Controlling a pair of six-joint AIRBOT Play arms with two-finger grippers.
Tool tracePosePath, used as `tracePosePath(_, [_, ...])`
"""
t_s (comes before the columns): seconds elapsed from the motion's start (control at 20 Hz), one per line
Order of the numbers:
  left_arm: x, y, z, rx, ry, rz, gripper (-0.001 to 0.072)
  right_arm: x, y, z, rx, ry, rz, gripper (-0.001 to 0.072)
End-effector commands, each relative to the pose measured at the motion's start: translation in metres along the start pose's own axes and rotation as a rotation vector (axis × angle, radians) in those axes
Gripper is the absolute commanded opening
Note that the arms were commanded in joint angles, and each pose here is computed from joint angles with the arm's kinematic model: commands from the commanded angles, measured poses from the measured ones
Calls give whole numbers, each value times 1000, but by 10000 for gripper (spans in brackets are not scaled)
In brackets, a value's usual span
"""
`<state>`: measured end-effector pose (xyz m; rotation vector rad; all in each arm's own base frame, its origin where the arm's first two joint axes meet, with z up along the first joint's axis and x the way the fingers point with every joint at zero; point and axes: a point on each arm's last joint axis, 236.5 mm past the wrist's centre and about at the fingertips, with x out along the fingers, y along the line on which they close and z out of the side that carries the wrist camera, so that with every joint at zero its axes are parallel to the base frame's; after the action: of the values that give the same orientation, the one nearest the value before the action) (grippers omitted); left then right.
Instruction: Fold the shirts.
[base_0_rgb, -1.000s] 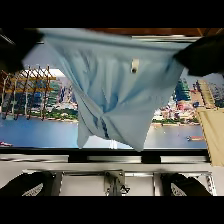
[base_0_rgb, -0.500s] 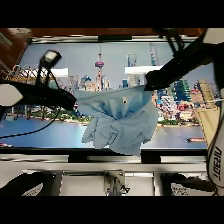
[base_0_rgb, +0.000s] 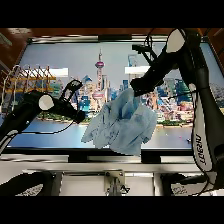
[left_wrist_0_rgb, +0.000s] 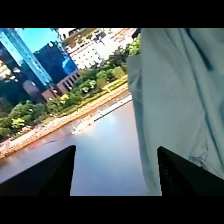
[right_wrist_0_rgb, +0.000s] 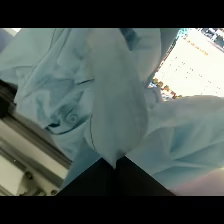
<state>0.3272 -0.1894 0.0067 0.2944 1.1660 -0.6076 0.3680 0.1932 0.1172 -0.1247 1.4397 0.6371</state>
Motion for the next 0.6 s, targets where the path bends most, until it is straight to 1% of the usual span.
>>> tracePosePath(0.0, [11, -26, 25, 118, -98, -34, 630, 11, -12, 3, 39, 19, -48, 73])
tracePosePath(0.15, [22, -70, 50, 222, -193, -64, 629, 11, -23, 1, 64, 24, -92, 73])
tracePosePath(0.25, [38, -98, 59, 171, -225, -96, 629, 11, -25, -1, 77, 36, -99, 73])
tracePosePath(0.35, [60, -120, 60, 197, -232, -113, 628, 11, -24, -5, 86, 50, -97, 74])
tracePosePath(0.55, [87, -136, 75, 151, -296, -120, 627, 10, -23, -9, 103, 67, -96, 73])
